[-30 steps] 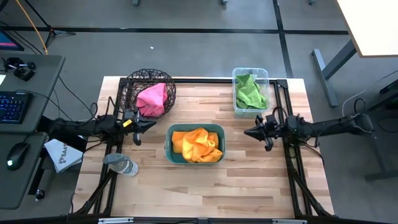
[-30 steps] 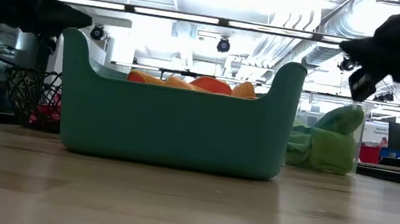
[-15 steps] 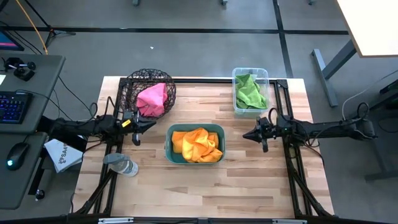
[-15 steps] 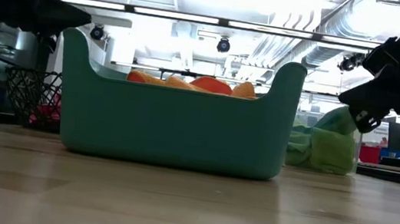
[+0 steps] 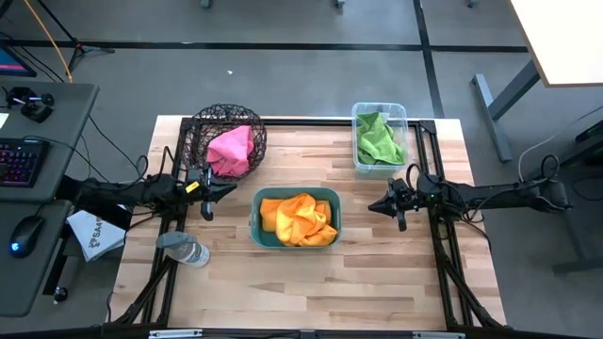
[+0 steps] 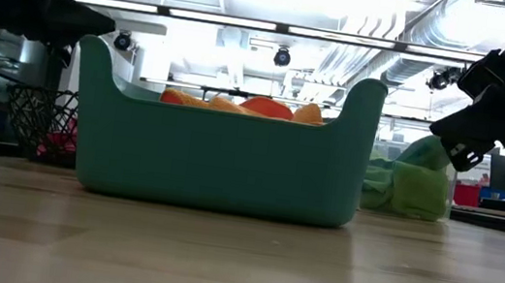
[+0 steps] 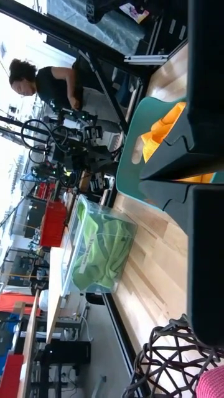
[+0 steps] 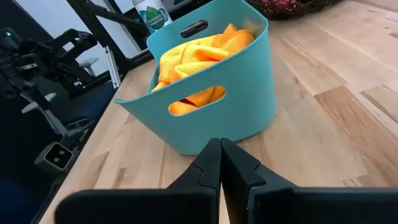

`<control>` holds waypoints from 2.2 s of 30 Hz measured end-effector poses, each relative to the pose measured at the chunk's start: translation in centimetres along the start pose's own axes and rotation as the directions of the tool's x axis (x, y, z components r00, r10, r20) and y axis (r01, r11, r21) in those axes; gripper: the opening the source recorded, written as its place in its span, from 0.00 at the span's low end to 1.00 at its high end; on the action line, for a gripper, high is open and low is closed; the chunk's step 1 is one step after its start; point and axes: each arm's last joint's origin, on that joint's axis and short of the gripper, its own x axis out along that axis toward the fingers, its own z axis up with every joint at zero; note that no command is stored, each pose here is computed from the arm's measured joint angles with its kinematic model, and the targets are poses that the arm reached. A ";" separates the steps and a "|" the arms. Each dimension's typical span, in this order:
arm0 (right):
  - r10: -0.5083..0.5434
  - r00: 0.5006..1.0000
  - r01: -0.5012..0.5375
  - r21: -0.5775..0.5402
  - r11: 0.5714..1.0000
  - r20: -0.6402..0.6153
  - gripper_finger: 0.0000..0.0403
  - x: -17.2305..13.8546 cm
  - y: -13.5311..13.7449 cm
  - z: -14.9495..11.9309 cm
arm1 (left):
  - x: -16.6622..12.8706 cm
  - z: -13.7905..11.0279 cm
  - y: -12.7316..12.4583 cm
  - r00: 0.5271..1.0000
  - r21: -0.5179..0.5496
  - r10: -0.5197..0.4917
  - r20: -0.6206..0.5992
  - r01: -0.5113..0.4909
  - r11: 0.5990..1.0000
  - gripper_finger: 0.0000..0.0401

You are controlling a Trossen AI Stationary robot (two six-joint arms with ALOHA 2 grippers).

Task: Sort microfiber towel by color & place in baskets
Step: Return to Home Position

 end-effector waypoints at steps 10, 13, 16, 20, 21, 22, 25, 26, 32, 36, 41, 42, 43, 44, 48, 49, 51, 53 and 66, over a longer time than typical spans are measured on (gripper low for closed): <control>0.043 0.991 -0.039 -0.034 0.999 0.126 0.00 -1.9 0.6 0.7 | 0.0 0.0 0.0 1.000 0.000 0.000 0.000 0.000 1.000 0.00; 0.085 0.965 -0.060 -0.107 0.992 0.246 0.00 -2.9 1.1 1.4 | 0.0 0.0 0.0 1.000 0.000 0.001 0.000 -0.001 1.000 0.00; 0.096 0.942 -0.018 -0.237 0.971 0.322 0.00 -3.5 1.3 1.9 | 0.0 0.0 0.0 1.000 0.000 0.001 -0.001 -0.001 1.000 0.00; 0.060 0.951 0.076 -0.418 0.905 0.303 0.00 -3.3 1.3 1.6 | 0.0 0.0 0.0 1.000 0.001 0.003 -0.004 -0.003 1.000 0.00; 0.057 0.951 0.093 -0.456 0.885 0.305 0.00 -3.3 1.3 1.5 | 0.0 -0.1 0.0 1.000 0.003 0.004 -0.007 -0.004 1.000 0.00; 0.050 0.951 0.107 -0.480 0.871 0.304 0.00 -3.3 1.3 1.5 | 0.0 -0.1 0.0 1.000 0.002 0.004 -0.006 -0.004 1.000 0.00; 0.030 0.952 0.123 -0.473 0.873 0.304 0.00 -3.3 1.4 1.4 | 0.1 -0.1 0.0 1.000 0.003 0.005 -0.009 -0.005 1.000 0.00; 0.032 0.953 0.112 -0.449 0.887 0.302 0.00 -3.2 1.5 1.3 | 0.1 -0.1 0.0 1.000 0.003 0.005 -0.007 -0.005 1.000 0.00; 0.043 0.954 0.074 -0.373 0.925 0.295 0.00 -3.2 1.7 1.2 | 0.1 -0.1 0.0 1.000 0.002 0.005 -0.007 -0.005 1.000 0.00; 0.043 0.954 0.074 -0.372 0.925 0.295 0.00 -3.2 1.7 1.2 | 0.1 -0.1 0.0 1.000 0.002 0.005 -0.007 -0.005 1.000 0.00; 0.036 0.958 0.076 -0.372 0.925 0.284 0.00 -3.1 1.6 1.2 | 0.1 -0.1 0.0 1.000 0.003 0.005 -0.007 -0.005 1.000 0.00; 0.035 0.959 0.076 -0.372 0.925 0.282 0.00 -3.1 1.6 1.2 | 0.0 -0.1 0.0 1.000 0.003 0.005 -0.007 -0.005 1.000 0.00; 0.035 0.959 0.076 -0.372 0.925 0.281 0.00 -3.1 1.6 1.1 | 0.1 -0.1 0.0 1.000 0.002 0.006 -0.007 -0.006 1.000 0.00; 0.035 0.959 0.076 -0.372 0.925 0.281 0.00 -3.1 1.6 1.1 | 0.1 -0.1 0.0 1.000 0.002 0.005 -0.007 -0.005 1.000 0.00; 0.035 0.959 0.075 -0.372 0.925 0.281 0.00 -3.1 1.6 1.1 | 0.1 -0.1 0.0 1.000 0.003 0.006 -0.007 -0.006 1.000 0.00; 0.035 0.959 0.075 -0.372 0.925 0.281 0.00 -3.1 1.6 1.1 | 0.0 -0.1 0.0 1.000 0.003 0.006 -0.007 -0.006 1.000 0.00; 0.035 0.959 0.075 -0.372 0.925 0.281 0.00 -3.1 1.6 1.1 | 0.1 -0.1 0.0 1.000 0.002 0.006 -0.007 -0.006 1.000 0.00; 0.035 0.959 0.075 -0.372 0.925 0.281 0.00 -3.1 1.6 1.1 | 0.1 -0.1 0.0 1.000 0.003 0.006 -0.007 -0.006 1.000 0.00; 0.036 0.959 0.074 -0.373 0.925 0.281 0.00 -3.1 1.6 1.1 | 0.0 -0.1 0.0 1.000 0.002 0.006 -0.007 -0.006 1.000 0.00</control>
